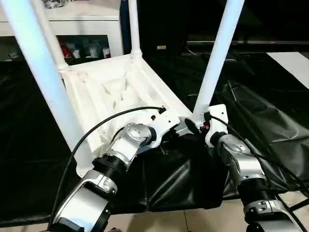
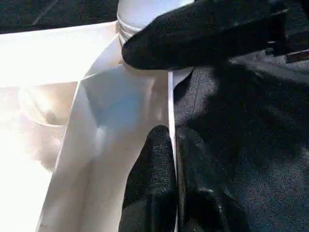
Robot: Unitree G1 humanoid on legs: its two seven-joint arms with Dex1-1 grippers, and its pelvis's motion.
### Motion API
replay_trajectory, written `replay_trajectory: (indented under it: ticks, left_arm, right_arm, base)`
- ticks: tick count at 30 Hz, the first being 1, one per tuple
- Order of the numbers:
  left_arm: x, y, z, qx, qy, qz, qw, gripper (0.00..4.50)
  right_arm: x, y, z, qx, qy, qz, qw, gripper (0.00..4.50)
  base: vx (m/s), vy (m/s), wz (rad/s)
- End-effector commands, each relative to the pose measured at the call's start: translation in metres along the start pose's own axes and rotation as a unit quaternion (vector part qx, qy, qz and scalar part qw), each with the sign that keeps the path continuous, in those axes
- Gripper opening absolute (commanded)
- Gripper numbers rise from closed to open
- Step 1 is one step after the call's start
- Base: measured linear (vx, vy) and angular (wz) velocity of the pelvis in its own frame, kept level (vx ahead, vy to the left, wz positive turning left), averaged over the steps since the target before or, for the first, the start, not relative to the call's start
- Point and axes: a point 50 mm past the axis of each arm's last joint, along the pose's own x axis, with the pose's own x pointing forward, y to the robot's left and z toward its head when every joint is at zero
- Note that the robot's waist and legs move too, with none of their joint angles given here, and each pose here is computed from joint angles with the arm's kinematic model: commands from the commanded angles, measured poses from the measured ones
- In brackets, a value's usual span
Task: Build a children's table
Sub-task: Rotate leg to tighten
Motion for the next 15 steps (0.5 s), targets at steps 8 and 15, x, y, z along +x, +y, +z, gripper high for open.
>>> replay_trajectory:
  ticks: [8,15]
  left_arm:
    - [-0.033,-0.004,-0.011,0.024,-0.047,-0.16,0.986,0.0]
    - [-0.045,-0.003,-0.017,0.025,-0.036,-0.195,0.98,0.0]
  right_arm:
    - [-0.035,-0.006,0.01,-0.099,0.035,0.232,0.967,3.84]
    - [-0.042,-0.009,0.01,-0.114,0.05,0.26,0.957,3.84]
  base:
    - [0.0,0.0,0.0]
    - [0.0,0.0,0.0]
